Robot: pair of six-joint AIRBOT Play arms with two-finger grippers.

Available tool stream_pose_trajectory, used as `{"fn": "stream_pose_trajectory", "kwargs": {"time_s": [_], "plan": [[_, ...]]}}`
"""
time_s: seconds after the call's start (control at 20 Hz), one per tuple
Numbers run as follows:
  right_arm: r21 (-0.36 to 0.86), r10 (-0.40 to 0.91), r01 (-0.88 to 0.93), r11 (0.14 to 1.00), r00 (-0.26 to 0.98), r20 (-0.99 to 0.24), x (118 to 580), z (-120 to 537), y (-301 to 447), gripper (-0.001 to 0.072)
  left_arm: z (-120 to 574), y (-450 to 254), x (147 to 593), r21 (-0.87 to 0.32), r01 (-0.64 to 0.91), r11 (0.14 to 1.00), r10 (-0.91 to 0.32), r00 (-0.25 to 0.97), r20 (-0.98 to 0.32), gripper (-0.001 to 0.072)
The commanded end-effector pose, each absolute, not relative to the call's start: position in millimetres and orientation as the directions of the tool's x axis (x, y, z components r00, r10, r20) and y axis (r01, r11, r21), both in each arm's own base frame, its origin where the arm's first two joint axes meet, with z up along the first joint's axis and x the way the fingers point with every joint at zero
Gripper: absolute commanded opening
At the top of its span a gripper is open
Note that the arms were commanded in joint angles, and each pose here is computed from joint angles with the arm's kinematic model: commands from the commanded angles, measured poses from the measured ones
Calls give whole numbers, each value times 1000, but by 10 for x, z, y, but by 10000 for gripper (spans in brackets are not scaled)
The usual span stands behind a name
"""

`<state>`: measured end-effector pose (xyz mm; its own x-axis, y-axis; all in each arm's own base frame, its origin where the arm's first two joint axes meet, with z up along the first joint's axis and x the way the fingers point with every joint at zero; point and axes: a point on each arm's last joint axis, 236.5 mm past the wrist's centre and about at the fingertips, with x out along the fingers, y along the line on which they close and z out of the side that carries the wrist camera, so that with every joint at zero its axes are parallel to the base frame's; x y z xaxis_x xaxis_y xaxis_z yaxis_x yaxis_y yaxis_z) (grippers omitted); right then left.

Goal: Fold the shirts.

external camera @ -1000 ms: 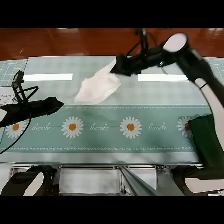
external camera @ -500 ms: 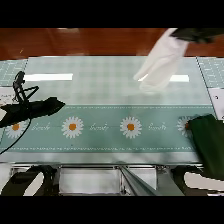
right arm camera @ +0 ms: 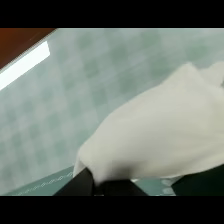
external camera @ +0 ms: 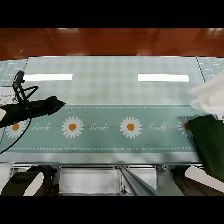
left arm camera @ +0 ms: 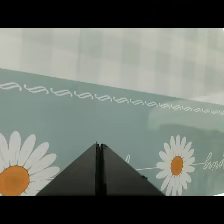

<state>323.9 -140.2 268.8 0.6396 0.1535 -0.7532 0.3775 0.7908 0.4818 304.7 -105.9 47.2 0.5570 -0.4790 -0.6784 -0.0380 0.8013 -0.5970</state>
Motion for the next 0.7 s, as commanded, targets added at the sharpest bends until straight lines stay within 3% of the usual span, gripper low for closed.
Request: {"fn": "stream_pose_trajectory", "kwargs": {"time_s": [0.0,0.2,0.35,0.5,0.65], "plan": [[384,33,608,694,507,-861,2430,2317,-1785,23,516,-1004,3147,-594,-42,803,-456,599,-659,19],[207,-4,858,470,237,-971,1374,1443,-1828,24,610,-900,3312,-589,-47,807,-412,669,-619,19],[73,24,949,306,69,-997,759,991,-1648,26,683,-850,3405,-595,-51,802,-391,708,-588,19],[-51,20,967,249,-58,-998,402,804,-1511,26,715,-810,3471,-598,-57,800,-374,731,-571,19],[-73,29,967,246,-83,-996,330,746,-1448,26,660,-789,3512,-596,-71,800,-366,729,-578,19]]}}
